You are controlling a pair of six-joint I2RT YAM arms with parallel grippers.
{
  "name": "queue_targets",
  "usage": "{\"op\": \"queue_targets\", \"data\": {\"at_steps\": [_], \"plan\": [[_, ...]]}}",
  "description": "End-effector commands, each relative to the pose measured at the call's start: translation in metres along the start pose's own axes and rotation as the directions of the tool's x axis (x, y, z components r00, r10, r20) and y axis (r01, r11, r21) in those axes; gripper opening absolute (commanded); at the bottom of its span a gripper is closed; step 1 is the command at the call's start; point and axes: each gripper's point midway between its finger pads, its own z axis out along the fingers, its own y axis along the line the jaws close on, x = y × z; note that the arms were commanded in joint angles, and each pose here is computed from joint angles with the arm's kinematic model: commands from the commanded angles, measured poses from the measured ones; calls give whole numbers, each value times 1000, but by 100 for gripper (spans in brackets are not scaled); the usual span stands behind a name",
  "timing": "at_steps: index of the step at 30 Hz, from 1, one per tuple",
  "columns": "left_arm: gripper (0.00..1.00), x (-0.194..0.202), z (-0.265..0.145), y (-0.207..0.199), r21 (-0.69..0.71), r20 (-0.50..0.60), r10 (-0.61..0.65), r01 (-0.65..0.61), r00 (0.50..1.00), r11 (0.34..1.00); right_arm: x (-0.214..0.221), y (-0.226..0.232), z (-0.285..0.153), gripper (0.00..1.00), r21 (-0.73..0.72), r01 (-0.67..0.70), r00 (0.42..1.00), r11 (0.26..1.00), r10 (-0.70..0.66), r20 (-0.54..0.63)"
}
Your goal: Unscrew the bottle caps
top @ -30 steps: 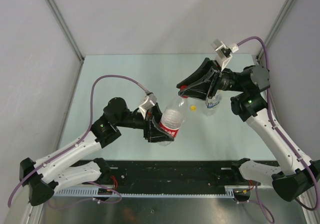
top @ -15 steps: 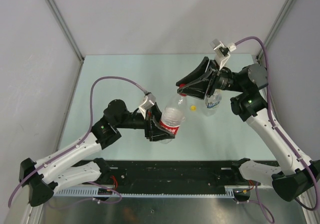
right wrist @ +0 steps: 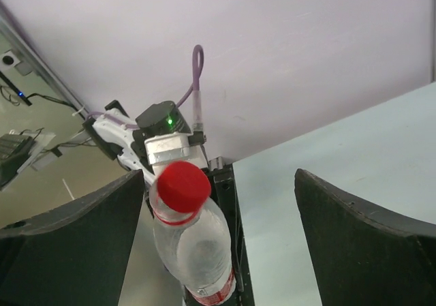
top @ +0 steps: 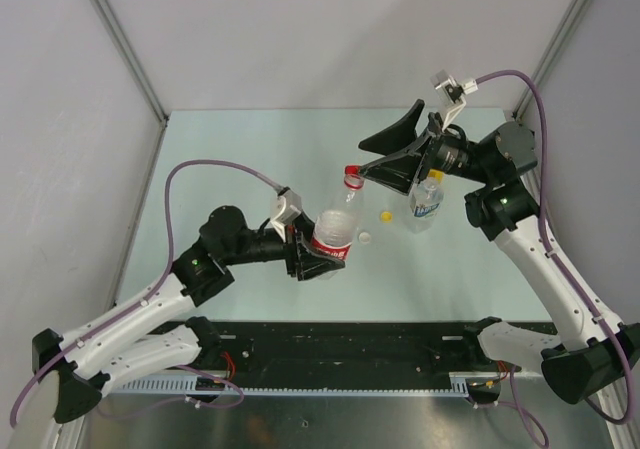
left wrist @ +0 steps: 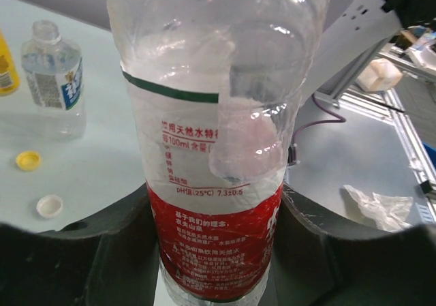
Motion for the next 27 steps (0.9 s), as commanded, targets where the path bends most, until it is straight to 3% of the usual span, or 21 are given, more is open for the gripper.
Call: {"op": "queue_targets", "data": {"at_steps": [1, 27], "plan": [[0, -5, -6, 12, -80, -9, 76, -76, 997, 994, -17, -1, -3, 96, 56, 42, 998, 998, -45, 53], [0, -2, -37, 66, -425, -66, 104, -122, 992, 897, -1, -42, -8, 99, 201, -35, 999, 979, 30, 28]]}}
